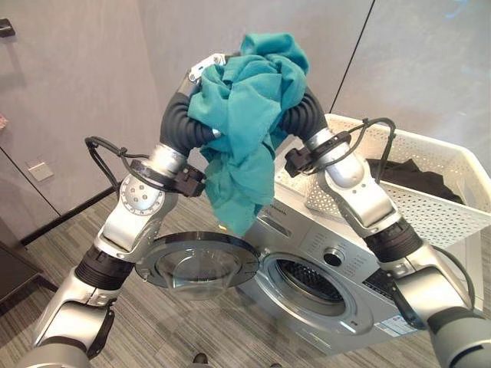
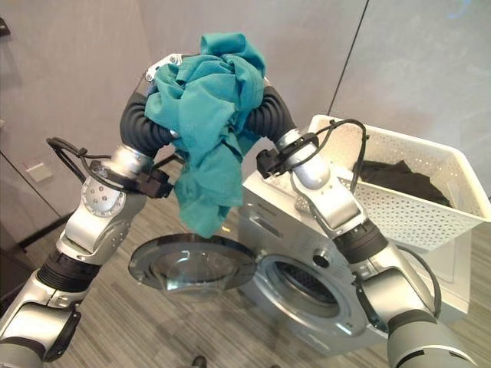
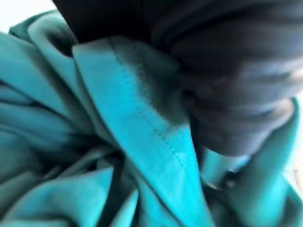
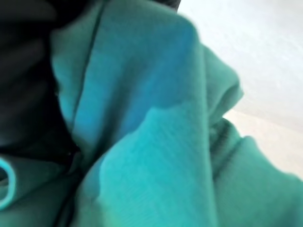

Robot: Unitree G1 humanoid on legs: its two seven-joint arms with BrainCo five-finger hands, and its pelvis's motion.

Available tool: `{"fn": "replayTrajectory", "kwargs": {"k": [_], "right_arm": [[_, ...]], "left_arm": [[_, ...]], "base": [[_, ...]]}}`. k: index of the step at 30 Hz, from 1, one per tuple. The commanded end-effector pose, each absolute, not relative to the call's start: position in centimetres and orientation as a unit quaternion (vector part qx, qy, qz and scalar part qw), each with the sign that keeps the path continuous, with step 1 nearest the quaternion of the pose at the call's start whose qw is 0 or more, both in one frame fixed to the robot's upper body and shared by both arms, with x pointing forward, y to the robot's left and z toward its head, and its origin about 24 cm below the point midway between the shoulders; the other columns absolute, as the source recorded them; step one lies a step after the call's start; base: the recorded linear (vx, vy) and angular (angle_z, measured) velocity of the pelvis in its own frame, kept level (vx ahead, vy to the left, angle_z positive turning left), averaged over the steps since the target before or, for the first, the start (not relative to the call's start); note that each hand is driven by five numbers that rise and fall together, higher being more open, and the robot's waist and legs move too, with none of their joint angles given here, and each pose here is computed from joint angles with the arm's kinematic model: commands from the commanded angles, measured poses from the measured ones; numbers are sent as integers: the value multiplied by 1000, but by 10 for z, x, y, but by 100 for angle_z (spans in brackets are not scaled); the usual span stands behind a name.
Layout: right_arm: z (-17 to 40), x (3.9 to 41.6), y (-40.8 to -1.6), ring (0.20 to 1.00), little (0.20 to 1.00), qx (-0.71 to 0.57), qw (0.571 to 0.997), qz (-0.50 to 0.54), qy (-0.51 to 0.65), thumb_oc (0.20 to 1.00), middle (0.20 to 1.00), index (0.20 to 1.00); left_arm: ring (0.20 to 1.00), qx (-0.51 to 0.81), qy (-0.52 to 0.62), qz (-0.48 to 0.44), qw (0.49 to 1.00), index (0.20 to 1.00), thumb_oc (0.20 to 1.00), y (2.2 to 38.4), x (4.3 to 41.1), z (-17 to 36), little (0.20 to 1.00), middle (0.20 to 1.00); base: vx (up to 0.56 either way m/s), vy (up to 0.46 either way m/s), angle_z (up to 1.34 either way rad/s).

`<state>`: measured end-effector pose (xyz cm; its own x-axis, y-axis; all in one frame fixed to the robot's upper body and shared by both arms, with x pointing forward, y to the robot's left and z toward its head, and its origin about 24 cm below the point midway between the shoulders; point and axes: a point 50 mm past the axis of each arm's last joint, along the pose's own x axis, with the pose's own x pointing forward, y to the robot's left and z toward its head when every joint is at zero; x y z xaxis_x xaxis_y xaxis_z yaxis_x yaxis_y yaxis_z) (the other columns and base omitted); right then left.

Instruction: Grab the laundry basket,head to the washer,open it,put in the laundry and shut it.

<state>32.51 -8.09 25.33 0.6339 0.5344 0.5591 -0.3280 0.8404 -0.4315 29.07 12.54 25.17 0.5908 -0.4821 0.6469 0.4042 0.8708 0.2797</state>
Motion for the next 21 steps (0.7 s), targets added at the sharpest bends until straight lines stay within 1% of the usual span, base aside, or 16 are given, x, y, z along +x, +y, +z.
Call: {"fn": "replayTrajectory", "kwargs": {"k": [1, 9, 10, 18, 19, 21], "right_arm": [[315, 312, -67, 200, 200, -142, 842, 231, -466, 200, 200, 200], [320, 309, -54, 200, 200, -166, 827, 253, -474, 200, 200, 200], [324, 304, -49, 200, 200, -172, 817, 263, -483, 200, 200, 200], [325, 299, -35, 200, 200, -195, 800, 294, -485, 200, 200, 200], [327, 297, -31, 200, 200, -209, 791, 301, -491, 200, 200, 200], [326, 295, -29, 200, 200, -214, 787, 309, -490, 200, 200, 200]], "left_arm": [[1000, 81, -368, -329, 866, 1000, 1000, 98, 285, 245, 1000, 1000], [1000, 117, -346, -351, 862, 1000, 1000, 93, 286, 238, 1000, 1000], [1000, 120, -339, -358, 862, 1000, 1000, 91, 287, 235, 1000, 1000], [1000, 129, -312, -372, 864, 1000, 1000, 81, 293, 226, 1000, 1000], [1000, 129, -306, -382, 862, 1000, 1000, 77, 293, 224, 1000, 1000], [1000, 129, -298, -388, 862, 1000, 1000, 75, 293, 221, 1000, 1000]], "base": [[0, 0, 0], [0, 0, 0], [0, 0, 0], [0, 0, 0], [0, 0, 0], [0, 0, 0]]}}
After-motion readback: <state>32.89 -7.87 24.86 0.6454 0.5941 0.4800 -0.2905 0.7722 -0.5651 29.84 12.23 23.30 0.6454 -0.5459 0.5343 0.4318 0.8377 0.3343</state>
